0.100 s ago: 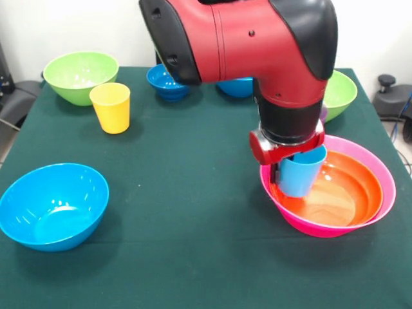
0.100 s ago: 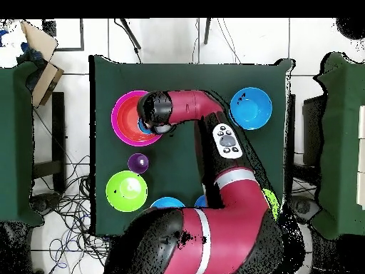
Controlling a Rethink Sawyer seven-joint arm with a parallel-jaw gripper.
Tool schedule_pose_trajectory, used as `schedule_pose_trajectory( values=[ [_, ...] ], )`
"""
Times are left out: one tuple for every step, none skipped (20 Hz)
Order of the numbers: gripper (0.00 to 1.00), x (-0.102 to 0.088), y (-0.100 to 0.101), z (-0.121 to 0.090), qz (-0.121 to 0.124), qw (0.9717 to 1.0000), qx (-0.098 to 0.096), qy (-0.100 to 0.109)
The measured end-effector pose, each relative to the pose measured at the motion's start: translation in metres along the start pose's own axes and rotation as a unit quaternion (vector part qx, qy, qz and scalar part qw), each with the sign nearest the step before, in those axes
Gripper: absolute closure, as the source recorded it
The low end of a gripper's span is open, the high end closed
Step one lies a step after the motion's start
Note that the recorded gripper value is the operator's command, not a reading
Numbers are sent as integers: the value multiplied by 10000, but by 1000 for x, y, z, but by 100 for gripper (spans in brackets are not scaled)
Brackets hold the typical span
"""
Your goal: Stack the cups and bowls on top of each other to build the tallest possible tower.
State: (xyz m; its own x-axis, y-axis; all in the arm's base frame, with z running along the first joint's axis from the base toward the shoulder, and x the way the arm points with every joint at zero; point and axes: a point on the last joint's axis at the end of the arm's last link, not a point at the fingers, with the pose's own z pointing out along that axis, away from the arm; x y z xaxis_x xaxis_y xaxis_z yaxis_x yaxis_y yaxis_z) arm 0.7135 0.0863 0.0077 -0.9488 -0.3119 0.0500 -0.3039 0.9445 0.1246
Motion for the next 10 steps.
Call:
schedule_pose_trajectory(
  values=[
    [100, 1, -2, -5, 15, 10000, 2, 1],
    [100, 1, -3, -11, 29, 10000, 6, 2],
    [100, 2, -7, -19, 52, 10000, 18, 5],
    [100, 3, -10, -28, 76, 10000, 31, 8],
    [100, 4, -13, -37, 97, 9999, 43, 17],
    [100, 5, -16, -43, 114, 9999, 52, 23],
    [100, 6, -18, -50, 132, 9999, 61, 29],
    [100, 7, -20, -53, 143, 9999, 66, 31],
    [100, 8, -22, -58, 157, 9998, 73, 31],
    [100, 9, -25, -64, 176, 9998, 88, 28]
  ],
)
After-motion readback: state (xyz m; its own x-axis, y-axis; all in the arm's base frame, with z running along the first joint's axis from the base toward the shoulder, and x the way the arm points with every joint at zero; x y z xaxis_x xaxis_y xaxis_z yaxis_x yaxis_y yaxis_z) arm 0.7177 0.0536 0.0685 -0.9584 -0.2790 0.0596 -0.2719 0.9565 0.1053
